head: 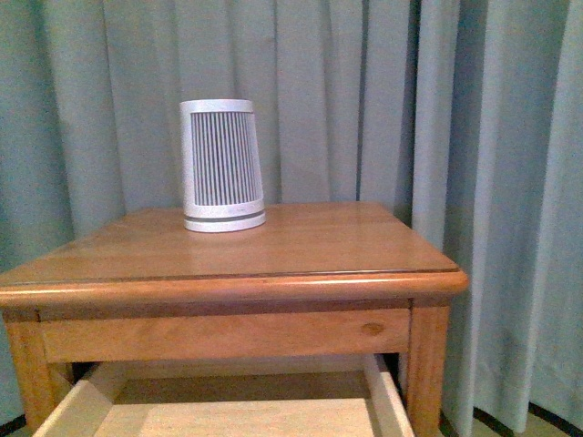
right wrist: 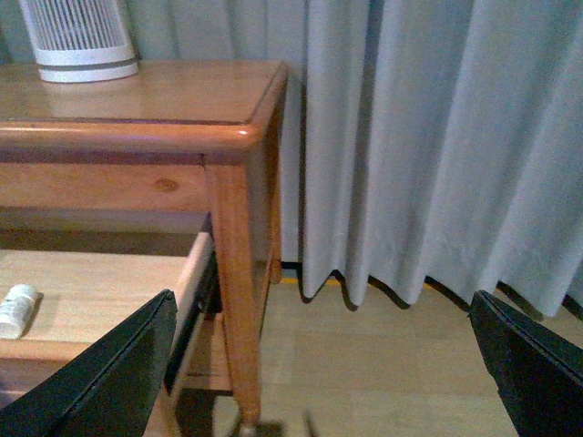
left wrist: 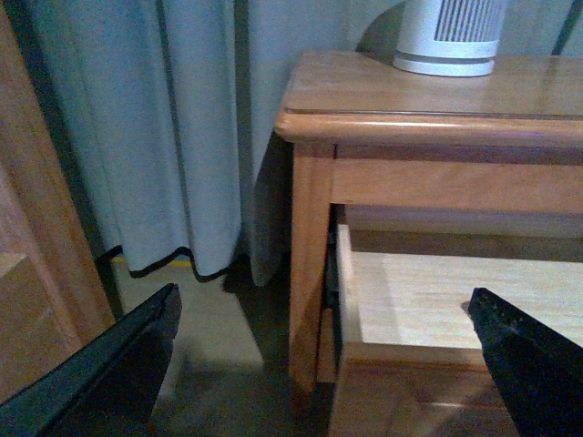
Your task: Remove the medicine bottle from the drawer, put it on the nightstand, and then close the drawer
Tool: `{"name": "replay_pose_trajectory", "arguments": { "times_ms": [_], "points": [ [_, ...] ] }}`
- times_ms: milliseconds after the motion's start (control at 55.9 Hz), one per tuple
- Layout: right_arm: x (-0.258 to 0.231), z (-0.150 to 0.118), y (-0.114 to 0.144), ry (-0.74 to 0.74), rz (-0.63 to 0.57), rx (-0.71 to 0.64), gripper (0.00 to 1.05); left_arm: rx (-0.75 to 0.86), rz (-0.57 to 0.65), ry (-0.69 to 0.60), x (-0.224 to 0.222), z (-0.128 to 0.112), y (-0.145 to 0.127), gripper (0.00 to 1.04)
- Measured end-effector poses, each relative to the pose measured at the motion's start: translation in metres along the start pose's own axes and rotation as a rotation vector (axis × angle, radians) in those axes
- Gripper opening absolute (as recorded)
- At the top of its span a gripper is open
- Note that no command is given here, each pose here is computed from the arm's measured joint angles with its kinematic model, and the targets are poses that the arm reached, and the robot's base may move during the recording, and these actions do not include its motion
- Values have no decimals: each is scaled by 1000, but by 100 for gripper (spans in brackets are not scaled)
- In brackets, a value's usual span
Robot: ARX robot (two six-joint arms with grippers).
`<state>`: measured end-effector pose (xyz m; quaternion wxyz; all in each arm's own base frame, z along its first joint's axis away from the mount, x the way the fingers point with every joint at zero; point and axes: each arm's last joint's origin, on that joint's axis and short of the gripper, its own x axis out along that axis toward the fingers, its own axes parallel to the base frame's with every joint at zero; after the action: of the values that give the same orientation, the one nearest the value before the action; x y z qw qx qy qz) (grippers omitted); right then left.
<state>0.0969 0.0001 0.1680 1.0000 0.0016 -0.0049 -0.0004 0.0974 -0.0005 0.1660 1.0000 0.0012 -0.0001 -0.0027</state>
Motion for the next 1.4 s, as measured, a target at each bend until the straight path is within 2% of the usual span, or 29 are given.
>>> {"name": "replay_pose_trajectory", "arguments": {
  "times_ms": [465,519,555,626,698,787,877,966,1181,1395],
  "points": [
    [0,0,0,0,5,0,98,0,3,-1,0,0,0,98],
    [4,1,0,25,-84,-64,98,0,4,-2,0,0,0,98],
    [11,4,0,53,-122,-83,98,0,3,-2,0,0,0,98],
    [27,15,3,99,-116,-87,98,0,3,-2,0,0,0,98],
    [54,28,8,209,-89,-62,98,0,3,-2,0,0,0,98],
    [85,31,15,377,-62,-13,98,0,3,-2,0,0,0,98],
    [114,25,26,535,-53,14,98,0,3,-2,0,0,0,98],
    [136,19,40,618,-49,16,98,0,3,-2,0,0,0,98],
    [175,1,77,680,-26,0,98,0,3,-2,0,0,0,98],
    [199,-26,100,779,-64,-14,98,0,3,-2,0,0,0,98]
  ]
}}
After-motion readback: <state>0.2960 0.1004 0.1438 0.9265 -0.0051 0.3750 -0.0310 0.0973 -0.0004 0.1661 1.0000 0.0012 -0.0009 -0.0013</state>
